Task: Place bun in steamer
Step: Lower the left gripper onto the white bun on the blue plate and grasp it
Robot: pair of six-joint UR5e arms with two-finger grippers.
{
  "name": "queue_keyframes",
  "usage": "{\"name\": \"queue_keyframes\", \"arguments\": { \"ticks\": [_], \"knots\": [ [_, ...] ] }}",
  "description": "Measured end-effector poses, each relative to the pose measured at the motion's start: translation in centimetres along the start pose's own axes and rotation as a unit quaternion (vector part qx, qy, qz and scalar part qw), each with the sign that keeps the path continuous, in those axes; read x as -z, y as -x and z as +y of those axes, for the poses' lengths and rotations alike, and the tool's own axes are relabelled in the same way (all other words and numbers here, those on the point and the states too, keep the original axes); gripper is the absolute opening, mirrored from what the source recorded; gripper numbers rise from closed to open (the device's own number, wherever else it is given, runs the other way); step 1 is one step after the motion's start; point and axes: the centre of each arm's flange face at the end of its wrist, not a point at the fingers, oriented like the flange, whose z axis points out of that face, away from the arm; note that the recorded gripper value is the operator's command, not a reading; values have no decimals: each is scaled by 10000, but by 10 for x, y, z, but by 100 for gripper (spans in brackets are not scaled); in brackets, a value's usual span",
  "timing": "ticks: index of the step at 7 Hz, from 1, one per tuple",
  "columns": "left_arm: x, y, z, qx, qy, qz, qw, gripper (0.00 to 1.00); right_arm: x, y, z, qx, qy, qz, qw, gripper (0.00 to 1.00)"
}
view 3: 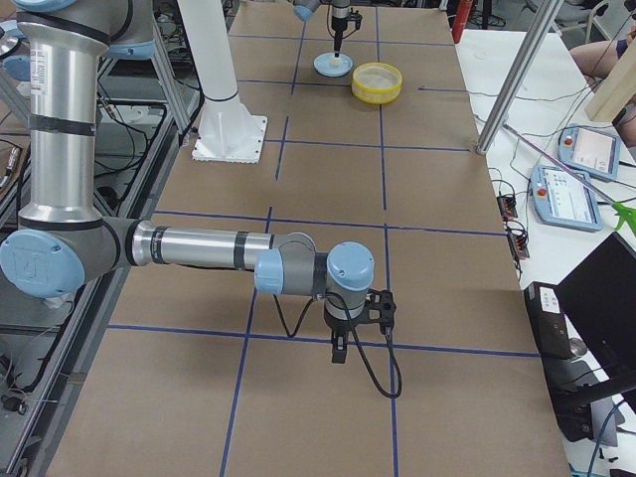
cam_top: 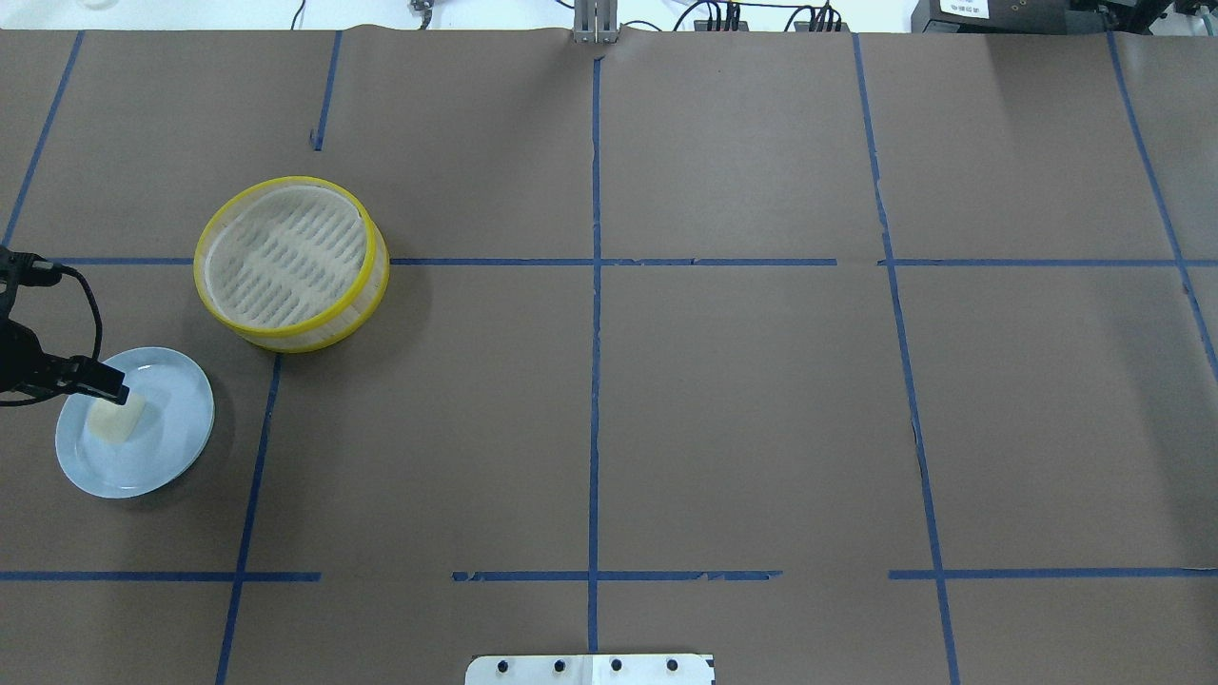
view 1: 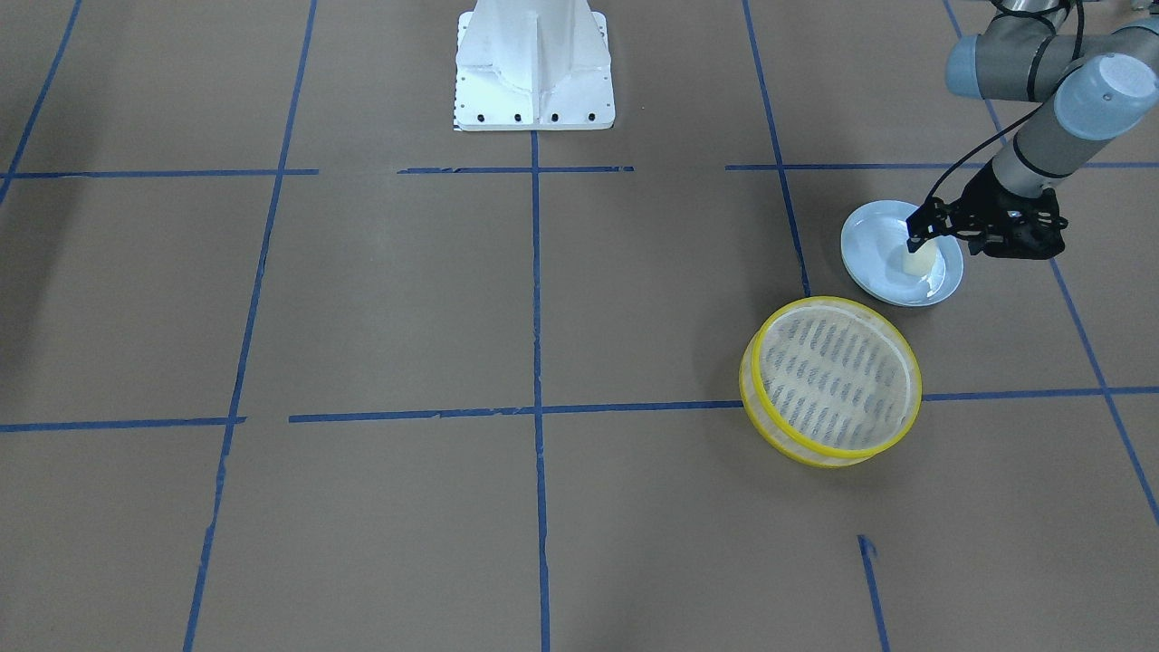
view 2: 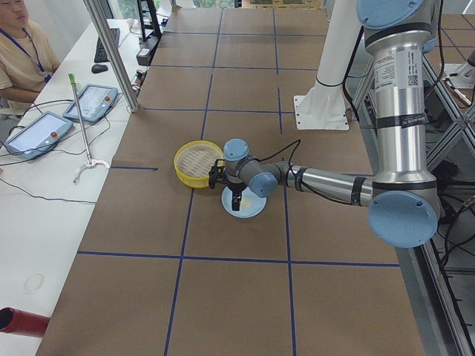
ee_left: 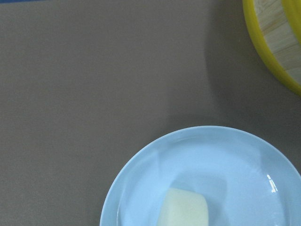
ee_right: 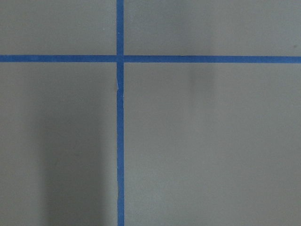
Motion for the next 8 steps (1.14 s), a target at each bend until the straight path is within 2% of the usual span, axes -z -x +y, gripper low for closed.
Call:
{"name": "queue_keyframes", "arguments": {
  "ticks": [3,5,8],
  "knots": [
    [-17,-9,-1,-62,109,-31,9999,83,0,0,0,0,0,0,10000,100],
    [-25,-8,1,-62,184,-66,9998,74,0,0,0,0,0,0,10000,100],
    [-29,-9,3,-65,230,-76,9997,45,0,0,0,0,0,0,10000,100]
  ]
}}
